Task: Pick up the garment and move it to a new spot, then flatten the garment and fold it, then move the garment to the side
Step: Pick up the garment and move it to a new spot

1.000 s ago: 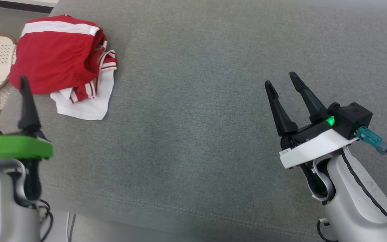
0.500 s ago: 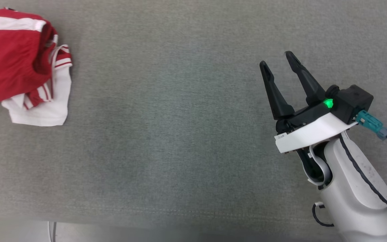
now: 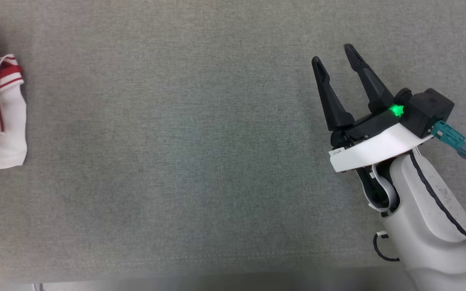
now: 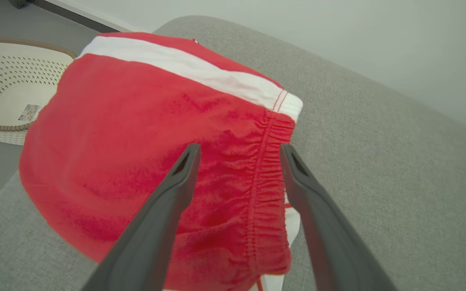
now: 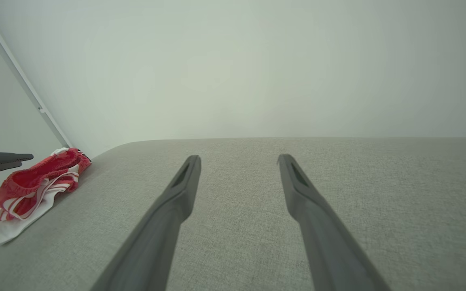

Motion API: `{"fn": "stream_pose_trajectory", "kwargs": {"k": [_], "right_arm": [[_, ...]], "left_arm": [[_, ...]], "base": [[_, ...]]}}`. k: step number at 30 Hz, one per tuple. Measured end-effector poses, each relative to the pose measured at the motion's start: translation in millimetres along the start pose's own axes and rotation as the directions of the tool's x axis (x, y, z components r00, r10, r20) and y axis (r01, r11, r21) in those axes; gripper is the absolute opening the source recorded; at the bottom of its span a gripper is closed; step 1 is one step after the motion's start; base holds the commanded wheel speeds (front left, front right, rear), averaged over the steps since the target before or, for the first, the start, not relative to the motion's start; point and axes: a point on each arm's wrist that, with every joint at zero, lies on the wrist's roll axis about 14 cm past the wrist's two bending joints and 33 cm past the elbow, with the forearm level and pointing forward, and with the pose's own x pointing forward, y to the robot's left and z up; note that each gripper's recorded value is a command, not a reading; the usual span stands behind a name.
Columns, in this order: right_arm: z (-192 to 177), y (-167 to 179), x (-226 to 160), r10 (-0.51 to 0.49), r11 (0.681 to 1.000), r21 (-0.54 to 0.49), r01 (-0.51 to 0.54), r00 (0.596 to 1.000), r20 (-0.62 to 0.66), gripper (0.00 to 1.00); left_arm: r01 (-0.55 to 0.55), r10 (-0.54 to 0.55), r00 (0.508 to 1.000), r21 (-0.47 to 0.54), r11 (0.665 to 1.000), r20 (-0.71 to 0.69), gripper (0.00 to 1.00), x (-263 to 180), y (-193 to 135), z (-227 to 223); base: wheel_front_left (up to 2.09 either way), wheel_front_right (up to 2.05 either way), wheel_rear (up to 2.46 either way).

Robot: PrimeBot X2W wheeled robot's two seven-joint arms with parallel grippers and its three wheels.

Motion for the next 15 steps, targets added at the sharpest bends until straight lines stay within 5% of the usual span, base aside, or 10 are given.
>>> {"fn": "stream_pose_trajectory", "kwargs": {"k": [12, 13, 14, 15], "right_arm": [[-5, -18, -3, -0.046, 0.999, -0.008, 0.046, 0.999, -0.012, 1.00], [-5, -19, -3, -0.047, 0.999, -0.009, 0.047, 0.999, -0.012, 1.00], [-5, -19, -3, -0.047, 0.999, -0.009, 0.047, 0.999, -0.012, 1.00], [-4, -19, -3, -0.047, 0.999, -0.009, 0.047, 0.999, -0.011, 1.00]], "left_arm": [[-0.077, 0.123, 0.956, 0.175, 0.982, -0.268, 1.00, 16, 24, -55], [-0.078, 0.127, 0.951, 0.179, 0.981, -0.283, 0.89, 17, 24, -56], [-0.078, 0.127, 0.951, 0.179, 0.981, -0.283, 0.49, 17, 24, -56], [-0.075, 0.127, 0.947, 0.182, 0.980, -0.294, 0.28, 18, 23, -57]], "base": [[0.00, 0.00, 0.00], [0.00, 0.00, 0.00], [0.00, 0.00, 0.00], [0.00, 0.00, 0.00]]}}
